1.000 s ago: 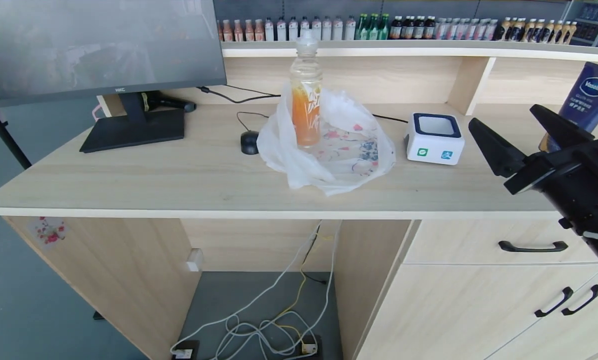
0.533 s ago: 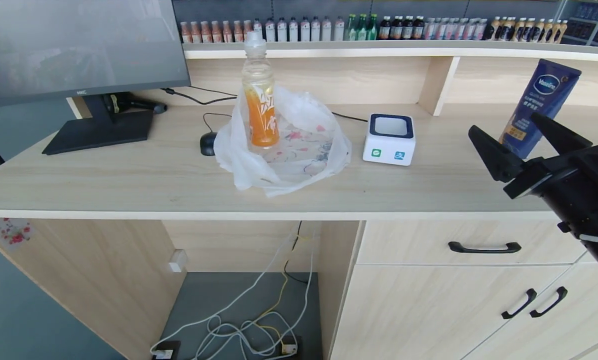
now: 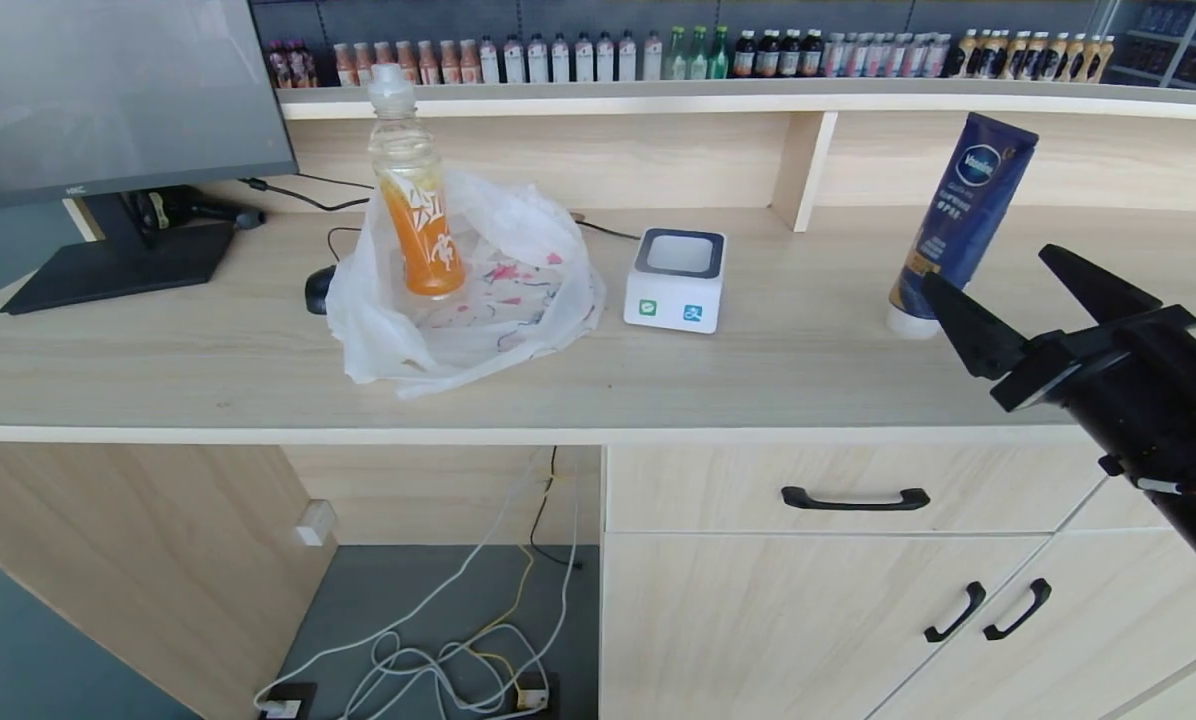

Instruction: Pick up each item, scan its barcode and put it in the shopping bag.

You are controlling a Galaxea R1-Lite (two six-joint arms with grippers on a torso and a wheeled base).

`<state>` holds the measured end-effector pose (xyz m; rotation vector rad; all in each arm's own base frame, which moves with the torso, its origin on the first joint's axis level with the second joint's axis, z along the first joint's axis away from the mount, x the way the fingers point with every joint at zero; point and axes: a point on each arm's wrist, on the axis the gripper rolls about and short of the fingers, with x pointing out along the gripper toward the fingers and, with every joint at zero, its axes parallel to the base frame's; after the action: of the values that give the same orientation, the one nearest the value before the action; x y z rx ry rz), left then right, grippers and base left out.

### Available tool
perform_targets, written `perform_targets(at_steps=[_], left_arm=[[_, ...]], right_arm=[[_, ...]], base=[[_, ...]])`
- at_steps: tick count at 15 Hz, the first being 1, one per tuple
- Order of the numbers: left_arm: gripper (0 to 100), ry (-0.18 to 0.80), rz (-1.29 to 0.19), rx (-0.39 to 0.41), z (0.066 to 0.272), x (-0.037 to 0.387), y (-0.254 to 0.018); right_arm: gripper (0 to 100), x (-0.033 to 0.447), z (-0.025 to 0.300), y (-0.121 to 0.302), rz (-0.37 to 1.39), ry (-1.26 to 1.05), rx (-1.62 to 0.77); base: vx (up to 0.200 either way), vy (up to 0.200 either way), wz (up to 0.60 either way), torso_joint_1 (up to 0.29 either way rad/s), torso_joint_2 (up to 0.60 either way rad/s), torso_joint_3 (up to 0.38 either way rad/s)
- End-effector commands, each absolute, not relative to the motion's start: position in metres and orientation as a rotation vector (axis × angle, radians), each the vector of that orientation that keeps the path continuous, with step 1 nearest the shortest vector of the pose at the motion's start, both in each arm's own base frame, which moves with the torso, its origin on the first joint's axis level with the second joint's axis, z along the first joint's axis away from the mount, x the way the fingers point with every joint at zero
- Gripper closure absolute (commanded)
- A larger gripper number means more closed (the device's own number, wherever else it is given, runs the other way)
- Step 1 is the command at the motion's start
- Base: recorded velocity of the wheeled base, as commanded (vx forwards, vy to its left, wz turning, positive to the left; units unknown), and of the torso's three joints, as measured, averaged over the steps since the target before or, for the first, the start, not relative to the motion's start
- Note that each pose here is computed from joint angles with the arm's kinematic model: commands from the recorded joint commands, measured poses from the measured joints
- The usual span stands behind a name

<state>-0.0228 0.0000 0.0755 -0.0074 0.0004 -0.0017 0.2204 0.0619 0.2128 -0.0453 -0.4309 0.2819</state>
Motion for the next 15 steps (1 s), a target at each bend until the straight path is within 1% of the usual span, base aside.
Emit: perform_targets(at_steps=[1, 7, 10, 12, 15], left_arm=[[100, 0.000, -0.002, -0.008, 0.075, -0.023, 0.000], [100, 0.000, -0.002, -0.006, 0.075, -0.023, 0.000], [100, 0.000, -0.002, -0.002, 0.075, -0.023, 0.000], [100, 0.000, -0.002, -0.002, 0.075, -0.023, 0.000], [100, 0.000, -0.002, -0.002, 0.075, -0.023, 0.000]], right_arm=[[0, 0.221, 0.209, 0.062, 0.284, -0.416, -0.047], [0, 0.222, 0.204, 0.063, 0.289, -0.394, -0.049], [0, 0.226, 0.208, 0.071, 0.320, -0.412, -0.046], [0, 0.222, 0.199, 0.072, 0.328, -0.375, -0.046], [0, 0.221, 0.199, 0.071, 0.325, -0.371, -0.042]], base=[[0.000, -0.200, 0.00, -0.002, 0.00, -0.002], [0.000, -0.200, 0.00, 0.002, 0.00, 0.001], [0.000, 0.000, 0.00, 0.000, 0.00, 0.000], [0.000, 0.000, 0.00, 0.000, 0.00, 0.000], [0.000, 0.000, 0.00, 0.000, 0.00, 0.000]])
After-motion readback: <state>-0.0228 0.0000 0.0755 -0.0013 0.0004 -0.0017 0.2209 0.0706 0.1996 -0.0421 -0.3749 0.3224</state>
